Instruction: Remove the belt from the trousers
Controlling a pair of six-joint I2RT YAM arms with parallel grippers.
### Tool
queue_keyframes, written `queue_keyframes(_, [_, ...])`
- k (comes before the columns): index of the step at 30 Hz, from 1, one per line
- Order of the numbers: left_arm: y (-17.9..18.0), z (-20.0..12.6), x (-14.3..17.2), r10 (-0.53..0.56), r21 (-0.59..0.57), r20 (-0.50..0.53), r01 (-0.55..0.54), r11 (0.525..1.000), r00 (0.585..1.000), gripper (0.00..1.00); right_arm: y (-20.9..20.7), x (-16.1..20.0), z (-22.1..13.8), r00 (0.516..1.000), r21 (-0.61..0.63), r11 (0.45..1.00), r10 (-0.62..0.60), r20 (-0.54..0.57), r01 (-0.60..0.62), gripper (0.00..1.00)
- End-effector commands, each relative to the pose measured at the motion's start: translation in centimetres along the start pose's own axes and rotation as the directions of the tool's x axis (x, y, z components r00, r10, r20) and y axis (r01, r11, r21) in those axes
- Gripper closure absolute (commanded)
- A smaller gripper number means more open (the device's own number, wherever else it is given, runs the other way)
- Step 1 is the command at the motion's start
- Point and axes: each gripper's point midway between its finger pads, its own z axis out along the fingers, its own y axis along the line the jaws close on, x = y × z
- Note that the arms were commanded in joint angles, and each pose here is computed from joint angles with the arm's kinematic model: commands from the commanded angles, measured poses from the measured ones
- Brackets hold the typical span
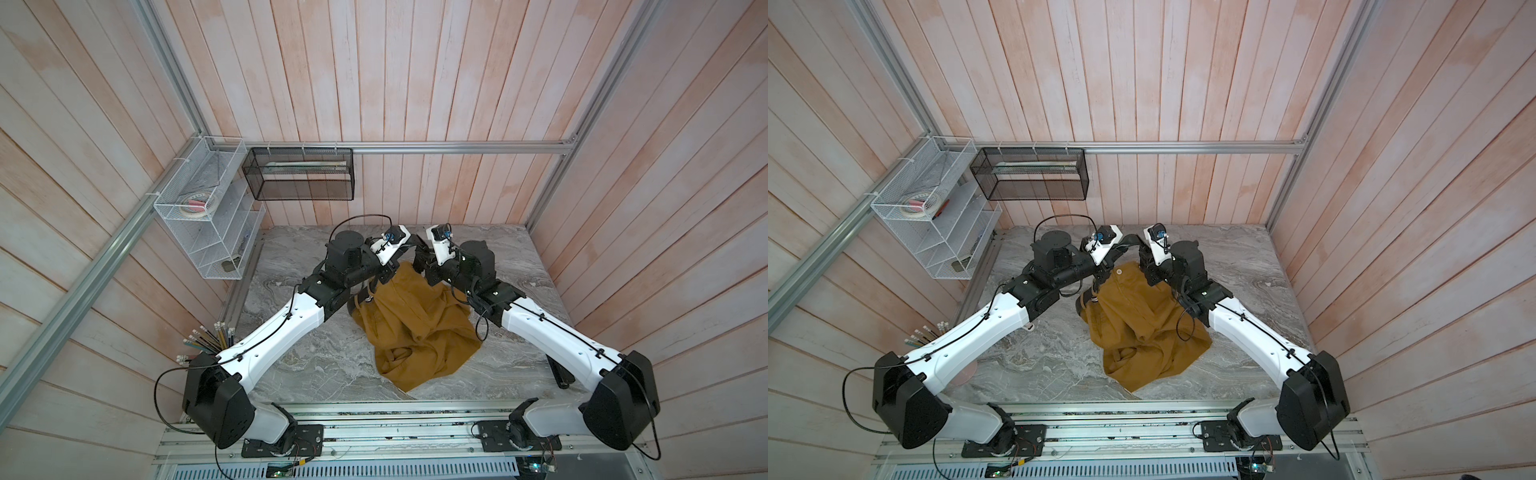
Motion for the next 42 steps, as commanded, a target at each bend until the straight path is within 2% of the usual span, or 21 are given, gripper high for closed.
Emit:
queue_keyframes(1, [0.4,-1.1,-3.3,0.006,-0.009,0.068,-0.005,1.000,0.998,1.00,1.1,1.6,-0.6,0.996,-0.092,0.992,0.079,-0.038,-0.082,0.70])
queue_keyframes(5, [0.4,-0.4,-1.3,-0.024,0.003,-0.041,0.024,1.000,0.999,1.00,1.0,1.1,-2.3,0.995,-0.077,0.992,0.098,-0.030,-0.100,0.57])
queue_keyframes(12, [0.1,0.9,1.0,-0.086,0.028,-0.171,0.092,0.995,0.982,1.00,0.7,-1.9,-5.2,0.995,-0.035,0.995,0.097,0.009,-0.097,0.53])
queue_keyframes(16, [0.1,1.4,1.7,-0.102,0.038,-0.218,0.113,0.993,0.971,1.00,0.3,-4.1,-5.9,0.997,0.000,0.998,0.056,0.053,-0.056,0.53])
queue_keyframes(19, [0.2,1.5,1.6,-0.109,0.037,-0.224,0.120,0.992,0.968,1.00,-0.3,-4.7,-5.3,0.999,0.032,0.999,0.020,0.046,-0.021,0.53])
queue_keyframes(25, [0.1,1.4,0.9,-0.113,0.046,-0.211,0.125,0.991,0.971,1.00,-0.6,-5.5,-3.9,0.999,0.039,0.999,-0.033,0.021,0.032,0.67])
queue_keyframes(27, [0.1,1.4,0.7,-0.115,0.046,-0.206,0.127,0.991,0.972,1.00,-0.5,-5.6,-3.5,0.999,0.035,0.998,-0.044,0.016,0.044,0.68])
queue_keyframes(42, [0.1,2.0,0.6,-0.128,0.054,-0.200,0.141,0.988,0.971,1.00,1.1,-5.4,-3.6,0.997,-0.056,0.996,-0.068,0.044,0.070,0.62])
